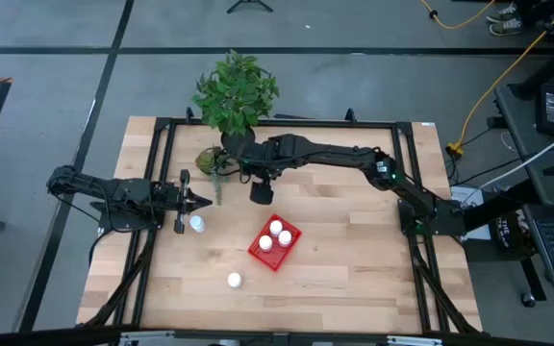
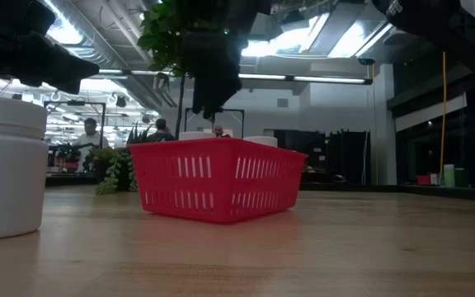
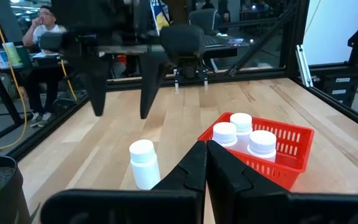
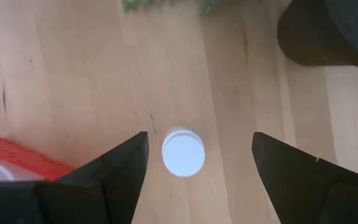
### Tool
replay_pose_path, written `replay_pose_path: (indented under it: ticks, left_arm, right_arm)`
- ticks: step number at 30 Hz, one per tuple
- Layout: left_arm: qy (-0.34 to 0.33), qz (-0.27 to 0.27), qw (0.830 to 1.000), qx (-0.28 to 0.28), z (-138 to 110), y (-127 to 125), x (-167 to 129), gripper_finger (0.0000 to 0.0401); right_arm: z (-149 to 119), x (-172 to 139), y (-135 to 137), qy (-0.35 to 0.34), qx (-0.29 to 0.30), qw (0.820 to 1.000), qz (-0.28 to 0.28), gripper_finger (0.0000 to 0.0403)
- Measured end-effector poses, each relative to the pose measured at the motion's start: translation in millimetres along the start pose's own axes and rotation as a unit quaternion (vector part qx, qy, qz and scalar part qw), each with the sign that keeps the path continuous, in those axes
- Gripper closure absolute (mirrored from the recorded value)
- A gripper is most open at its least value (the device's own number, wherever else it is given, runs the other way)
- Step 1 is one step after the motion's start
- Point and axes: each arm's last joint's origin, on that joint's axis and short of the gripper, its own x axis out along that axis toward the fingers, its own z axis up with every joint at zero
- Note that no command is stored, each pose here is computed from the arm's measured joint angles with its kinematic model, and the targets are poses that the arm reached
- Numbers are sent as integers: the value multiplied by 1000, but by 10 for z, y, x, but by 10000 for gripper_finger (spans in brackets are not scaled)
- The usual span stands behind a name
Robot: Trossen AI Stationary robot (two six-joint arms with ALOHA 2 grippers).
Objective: Pick and place pill bottles into a basket
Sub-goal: Put the top right white medicine bottle into the red bin
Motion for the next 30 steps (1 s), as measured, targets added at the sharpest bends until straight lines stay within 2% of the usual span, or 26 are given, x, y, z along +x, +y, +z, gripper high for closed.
replay_pose_path:
  ticks: [11,30]
  left_arm:
    - [0,0,1000,0,0,0,1,396]
    - [2,0,1000,1,-4,-1,2,397]
  right_arm:
    - [-71,220,-18,49,-14,999,-2,116]
    - [-71,243,-85,51,5,999,-6,116]
